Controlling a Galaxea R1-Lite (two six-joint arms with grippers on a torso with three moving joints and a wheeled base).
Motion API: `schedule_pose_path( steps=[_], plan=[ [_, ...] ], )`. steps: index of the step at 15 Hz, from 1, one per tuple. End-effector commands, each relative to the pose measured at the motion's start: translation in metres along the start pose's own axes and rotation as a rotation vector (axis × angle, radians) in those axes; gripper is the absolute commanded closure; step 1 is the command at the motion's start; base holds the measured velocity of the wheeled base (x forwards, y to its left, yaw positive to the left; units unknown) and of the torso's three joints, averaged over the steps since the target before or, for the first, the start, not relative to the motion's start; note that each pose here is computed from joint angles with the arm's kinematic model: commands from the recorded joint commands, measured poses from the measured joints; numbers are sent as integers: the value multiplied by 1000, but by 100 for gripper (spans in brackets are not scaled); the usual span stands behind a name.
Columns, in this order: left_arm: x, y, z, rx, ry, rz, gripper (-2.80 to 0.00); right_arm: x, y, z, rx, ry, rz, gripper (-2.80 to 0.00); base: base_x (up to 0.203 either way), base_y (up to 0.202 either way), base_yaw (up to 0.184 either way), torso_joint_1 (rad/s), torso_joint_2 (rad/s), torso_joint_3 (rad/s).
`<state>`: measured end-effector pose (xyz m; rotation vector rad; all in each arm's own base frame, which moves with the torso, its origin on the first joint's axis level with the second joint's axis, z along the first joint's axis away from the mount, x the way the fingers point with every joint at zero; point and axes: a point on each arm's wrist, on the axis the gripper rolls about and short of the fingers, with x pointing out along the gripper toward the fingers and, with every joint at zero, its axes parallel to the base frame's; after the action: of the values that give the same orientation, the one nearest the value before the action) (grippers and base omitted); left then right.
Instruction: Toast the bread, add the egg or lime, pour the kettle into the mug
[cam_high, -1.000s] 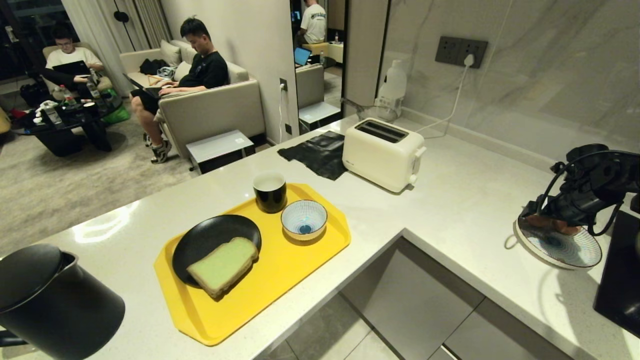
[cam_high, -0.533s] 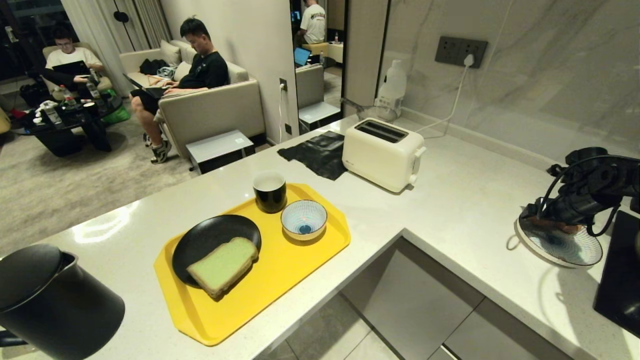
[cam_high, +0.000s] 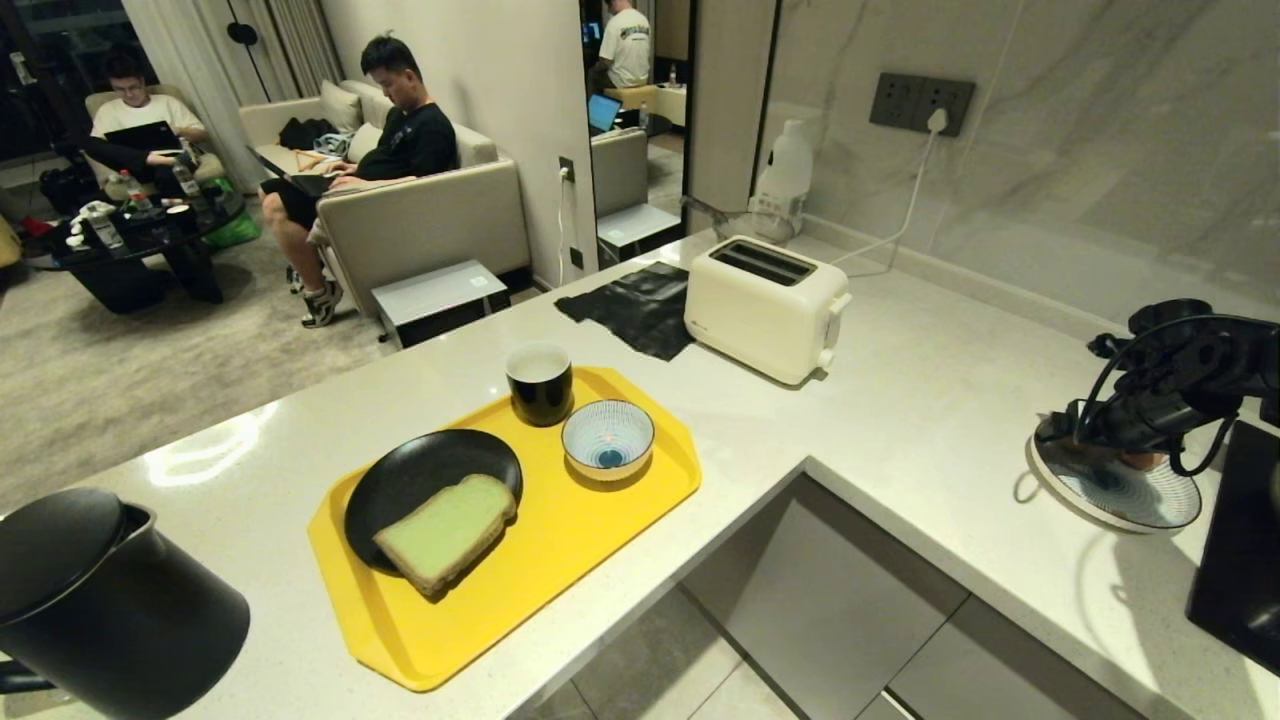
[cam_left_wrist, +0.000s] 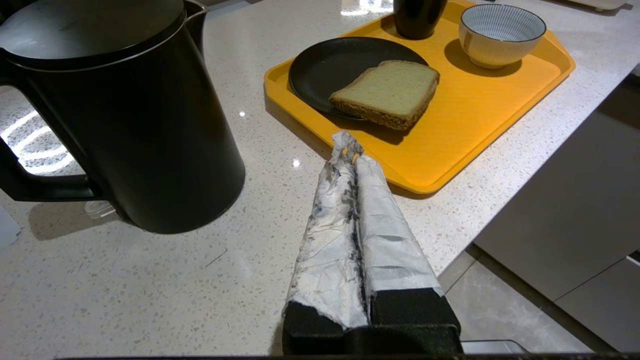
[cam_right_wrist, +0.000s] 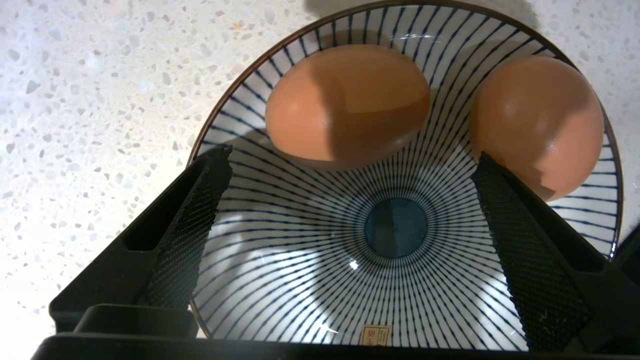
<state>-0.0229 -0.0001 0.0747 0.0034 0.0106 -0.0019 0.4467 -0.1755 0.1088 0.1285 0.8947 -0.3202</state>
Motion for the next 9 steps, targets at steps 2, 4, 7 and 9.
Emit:
schedule_pose_path(
  steps=[2,4,7,9],
  plan=[
    [0,0,0,0,-3,0,0,4,1,-2,-33,11,14,-280,0,0,0,0,0,0],
    [0,0,0,0,-3,0,0,4,1,-2,-57,8,16,-280,0,0,0,0,0,0],
    [0,0,0,0,-3,0,0,6,-1,-2,-95,3,18,-280,0,0,0,0,0,0],
    [0,0,0,0,-3,0,0,7,-2,2,-110,-39,12,-280,0,0,0,0,0,0]
  ],
)
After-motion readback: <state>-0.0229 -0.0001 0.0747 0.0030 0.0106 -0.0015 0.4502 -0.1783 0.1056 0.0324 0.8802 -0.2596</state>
